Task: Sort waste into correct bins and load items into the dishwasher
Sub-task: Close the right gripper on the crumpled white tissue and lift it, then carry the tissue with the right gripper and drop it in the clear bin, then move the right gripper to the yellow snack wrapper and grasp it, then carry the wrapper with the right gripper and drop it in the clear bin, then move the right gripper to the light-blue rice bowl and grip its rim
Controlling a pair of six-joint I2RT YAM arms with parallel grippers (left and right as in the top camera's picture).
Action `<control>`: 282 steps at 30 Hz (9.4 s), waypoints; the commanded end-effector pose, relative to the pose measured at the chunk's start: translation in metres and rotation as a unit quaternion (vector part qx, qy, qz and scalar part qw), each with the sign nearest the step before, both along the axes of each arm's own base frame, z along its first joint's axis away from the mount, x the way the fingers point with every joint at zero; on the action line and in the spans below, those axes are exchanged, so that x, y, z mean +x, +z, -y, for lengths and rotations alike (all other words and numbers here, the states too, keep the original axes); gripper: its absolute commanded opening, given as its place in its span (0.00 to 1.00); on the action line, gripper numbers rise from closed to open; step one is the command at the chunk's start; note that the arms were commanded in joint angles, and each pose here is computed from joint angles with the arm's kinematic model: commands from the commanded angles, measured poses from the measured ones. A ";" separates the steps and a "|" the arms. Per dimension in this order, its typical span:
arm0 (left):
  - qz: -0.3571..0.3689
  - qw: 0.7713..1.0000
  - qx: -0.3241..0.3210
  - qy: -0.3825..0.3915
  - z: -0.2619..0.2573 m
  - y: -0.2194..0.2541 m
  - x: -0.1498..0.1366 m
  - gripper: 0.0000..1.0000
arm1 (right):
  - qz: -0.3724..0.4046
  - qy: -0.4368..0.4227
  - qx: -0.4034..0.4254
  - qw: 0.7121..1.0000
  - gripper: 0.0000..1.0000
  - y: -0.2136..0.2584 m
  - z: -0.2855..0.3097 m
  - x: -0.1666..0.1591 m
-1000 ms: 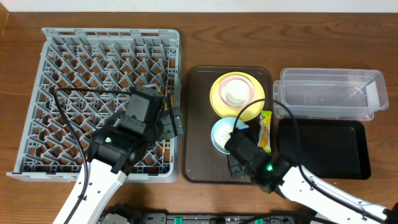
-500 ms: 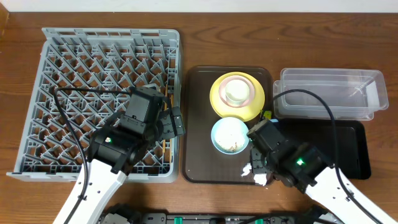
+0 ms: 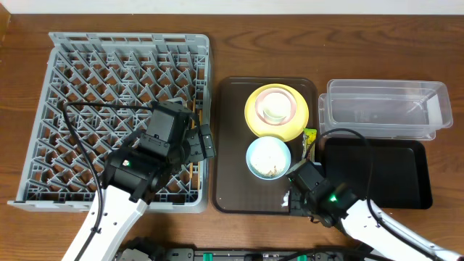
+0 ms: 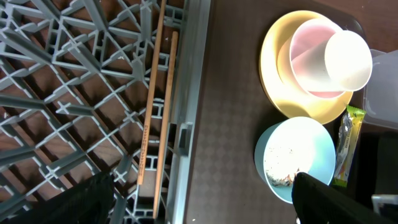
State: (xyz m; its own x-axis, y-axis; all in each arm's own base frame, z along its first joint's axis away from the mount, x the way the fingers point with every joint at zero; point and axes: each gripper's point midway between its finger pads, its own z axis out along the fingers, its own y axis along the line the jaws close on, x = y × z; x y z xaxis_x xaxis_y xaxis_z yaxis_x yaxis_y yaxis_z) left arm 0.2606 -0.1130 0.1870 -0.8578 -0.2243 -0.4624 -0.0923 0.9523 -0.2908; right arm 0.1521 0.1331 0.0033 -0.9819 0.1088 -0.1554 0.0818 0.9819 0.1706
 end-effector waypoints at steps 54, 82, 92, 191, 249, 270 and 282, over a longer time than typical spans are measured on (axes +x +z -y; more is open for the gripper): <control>0.003 1.000 0.004 0.006 -0.003 0.002 0.002 0.92 | 0.184 -0.121 -0.076 0.972 0.83 0.161 0.156 0.220; 0.003 1.000 0.004 0.006 -0.003 0.002 0.002 0.92 | 0.112 -0.013 -0.078 0.991 0.46 0.107 0.033 0.101; 0.003 1.000 0.004 0.006 -0.003 0.002 0.002 0.92 | 0.128 -0.019 -0.082 0.988 0.44 0.061 0.038 0.098; 0.003 1.000 0.004 0.006 -0.003 0.002 0.002 0.92 | 0.303 -0.344 -0.136 0.878 0.80 0.140 0.250 0.220; 0.003 1.000 0.004 0.006 -0.003 0.002 0.002 0.93 | 0.157 0.153 0.130 0.967 0.05 0.141 -0.016 0.106; 0.003 1.000 0.004 0.006 -0.003 0.002 0.002 0.93 | 0.076 0.165 -0.131 0.975 0.01 0.038 -0.020 0.103; 0.003 1.000 0.004 0.006 -0.003 0.002 0.002 0.93 | 0.117 0.151 -0.127 0.973 0.01 0.082 -0.011 0.100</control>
State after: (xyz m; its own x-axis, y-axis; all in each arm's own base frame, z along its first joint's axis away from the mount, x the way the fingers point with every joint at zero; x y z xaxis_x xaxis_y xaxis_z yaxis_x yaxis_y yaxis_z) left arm 0.2607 -0.1130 0.1868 -0.8581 -0.2242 -0.4619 -0.0925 0.9524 -0.2905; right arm 0.2407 0.1370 0.0572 -0.9229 -0.2764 -0.2680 -0.2509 0.9598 -0.1261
